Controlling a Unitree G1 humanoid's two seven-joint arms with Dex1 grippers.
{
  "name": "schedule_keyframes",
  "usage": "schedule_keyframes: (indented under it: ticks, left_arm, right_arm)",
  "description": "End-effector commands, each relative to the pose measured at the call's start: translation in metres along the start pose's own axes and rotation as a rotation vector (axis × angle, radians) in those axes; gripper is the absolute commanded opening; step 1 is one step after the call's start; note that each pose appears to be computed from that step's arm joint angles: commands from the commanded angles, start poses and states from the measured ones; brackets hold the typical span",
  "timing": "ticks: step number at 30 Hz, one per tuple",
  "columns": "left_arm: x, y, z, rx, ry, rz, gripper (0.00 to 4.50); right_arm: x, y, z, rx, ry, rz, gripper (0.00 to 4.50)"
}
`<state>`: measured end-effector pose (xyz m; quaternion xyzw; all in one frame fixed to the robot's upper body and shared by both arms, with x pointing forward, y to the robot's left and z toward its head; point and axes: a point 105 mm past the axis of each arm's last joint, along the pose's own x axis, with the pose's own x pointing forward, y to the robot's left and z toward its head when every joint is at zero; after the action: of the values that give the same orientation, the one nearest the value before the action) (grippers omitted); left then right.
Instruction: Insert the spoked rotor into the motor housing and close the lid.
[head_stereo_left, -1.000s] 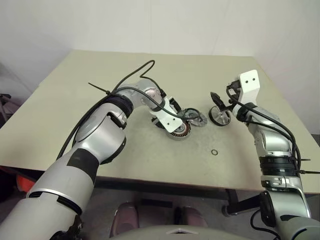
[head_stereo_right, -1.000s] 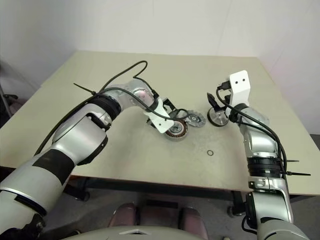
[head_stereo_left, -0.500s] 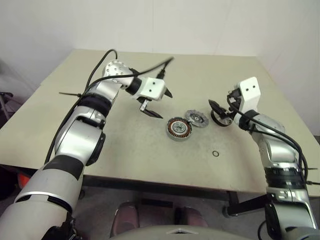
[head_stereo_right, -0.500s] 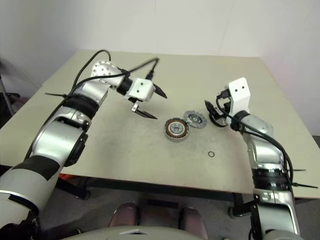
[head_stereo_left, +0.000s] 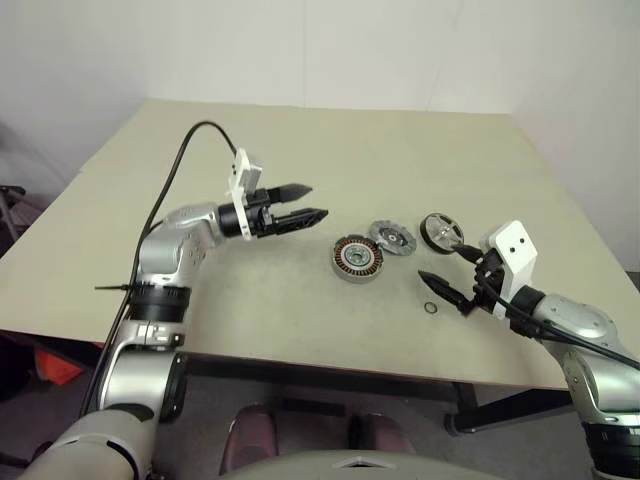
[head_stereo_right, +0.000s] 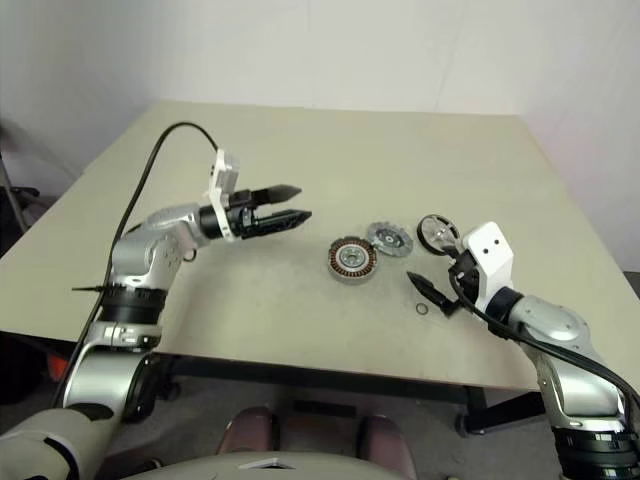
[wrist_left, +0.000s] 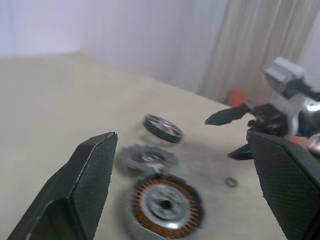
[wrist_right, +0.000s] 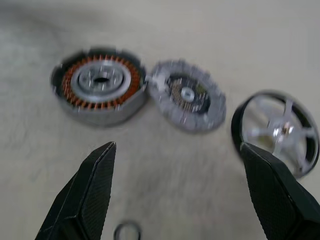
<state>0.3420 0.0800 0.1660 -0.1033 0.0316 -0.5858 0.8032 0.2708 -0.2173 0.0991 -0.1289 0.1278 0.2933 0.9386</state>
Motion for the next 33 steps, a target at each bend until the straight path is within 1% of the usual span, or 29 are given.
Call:
schedule_keyframes:
  ticks: [1,4,11,14,19,21,23,24,30,31,33]
  left_arm:
    - [0.000,-0.005,0.003,0.014,-0.020,0.023,4.36]
    - [-0.002,-0.005,-0.005,0.006,-0.015,0.051,4.36]
    - [-0.003,0.000,-0.004,0.010,-0.020,0.091,4.36]
    - [-0.003,0.003,-0.004,0.022,-0.013,0.107,4.36]
    - [-0.003,0.006,-0.002,0.041,-0.009,0.118,4.36]
    - [-0.004,0.007,-0.002,0.046,-0.006,0.124,4.39]
    - [-0.004,0.008,-0.002,0.051,-0.003,0.127,4.39]
    - [-0.004,0.009,-0.002,0.053,-0.002,0.129,4.39]
    - [-0.003,0.010,-0.003,0.064,0.000,0.136,4.39]
    - [-0.003,0.010,-0.003,0.066,0.000,0.136,4.39]
    - [-0.002,0.010,-0.002,0.070,0.000,0.138,4.39]
  right_arm:
    - [-0.007,0.003,0.000,-0.016,0.020,0.010,4.50]
    - [-0.008,0.008,-0.012,0.000,0.064,0.021,4.50]
    - [-0.006,0.017,-0.027,0.025,0.108,0.053,4.50]
    - [-0.002,0.015,-0.038,0.023,0.135,0.032,4.50]
    - [0.001,0.011,-0.044,0.005,0.151,0.016,4.50]
    - [0.002,0.010,-0.046,0.004,0.153,0.011,4.12]
    - [0.003,0.009,-0.046,0.003,0.154,0.009,3.63]
    - [0.003,0.009,-0.047,0.003,0.154,0.009,3.20]
    - [0.003,0.008,-0.045,0.003,0.149,0.011,1.10]
    - [0.004,0.008,-0.045,0.006,0.147,0.011,1.10]
    - [0.005,0.006,-0.042,0.014,0.137,0.005,0.77]
